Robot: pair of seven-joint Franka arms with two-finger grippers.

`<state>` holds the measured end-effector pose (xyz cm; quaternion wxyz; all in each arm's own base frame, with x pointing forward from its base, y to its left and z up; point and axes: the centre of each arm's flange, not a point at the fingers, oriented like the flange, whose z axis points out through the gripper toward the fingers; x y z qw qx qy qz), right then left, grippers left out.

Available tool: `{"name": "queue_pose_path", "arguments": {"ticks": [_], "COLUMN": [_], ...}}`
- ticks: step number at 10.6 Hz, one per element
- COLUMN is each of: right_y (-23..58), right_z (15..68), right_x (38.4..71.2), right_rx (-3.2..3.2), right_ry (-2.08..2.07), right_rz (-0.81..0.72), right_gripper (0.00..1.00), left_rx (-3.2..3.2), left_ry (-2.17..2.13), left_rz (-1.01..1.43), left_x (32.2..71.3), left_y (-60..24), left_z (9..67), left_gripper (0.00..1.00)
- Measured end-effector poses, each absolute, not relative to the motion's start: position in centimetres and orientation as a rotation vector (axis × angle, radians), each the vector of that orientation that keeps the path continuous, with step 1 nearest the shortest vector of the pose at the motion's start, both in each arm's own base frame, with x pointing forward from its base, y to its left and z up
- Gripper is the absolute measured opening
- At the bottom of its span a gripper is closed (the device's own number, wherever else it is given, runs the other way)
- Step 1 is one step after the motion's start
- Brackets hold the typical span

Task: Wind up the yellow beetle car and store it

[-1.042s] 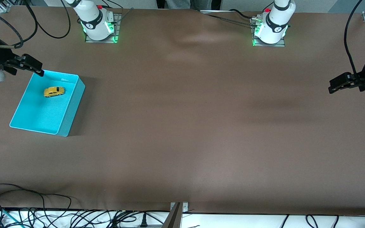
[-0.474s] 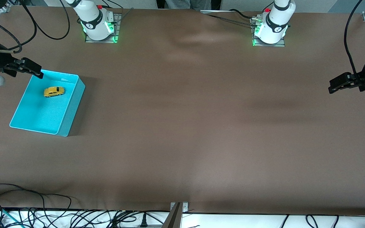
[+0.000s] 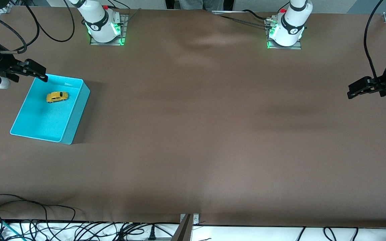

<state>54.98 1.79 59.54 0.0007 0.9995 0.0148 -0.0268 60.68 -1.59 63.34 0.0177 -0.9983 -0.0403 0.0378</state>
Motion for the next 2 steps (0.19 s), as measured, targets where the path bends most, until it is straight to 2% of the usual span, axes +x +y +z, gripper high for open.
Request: {"name": "queue_pose_path", "arguments": {"ticks": [2], "right_y": [1.99], "right_z": [59.59], "right_x": [54.97], "right_rx": [3.158], "right_ry": [0.052], "right_rz": [-0.084], "right_gripper": [1.0], "left_rx": [-3.101], "left_ry": [-0.125], "left_rz": [0.117], "left_x": [60.68], "left_y": [-1.59], "left_z": [63.34], "left_gripper": [1.0]}}
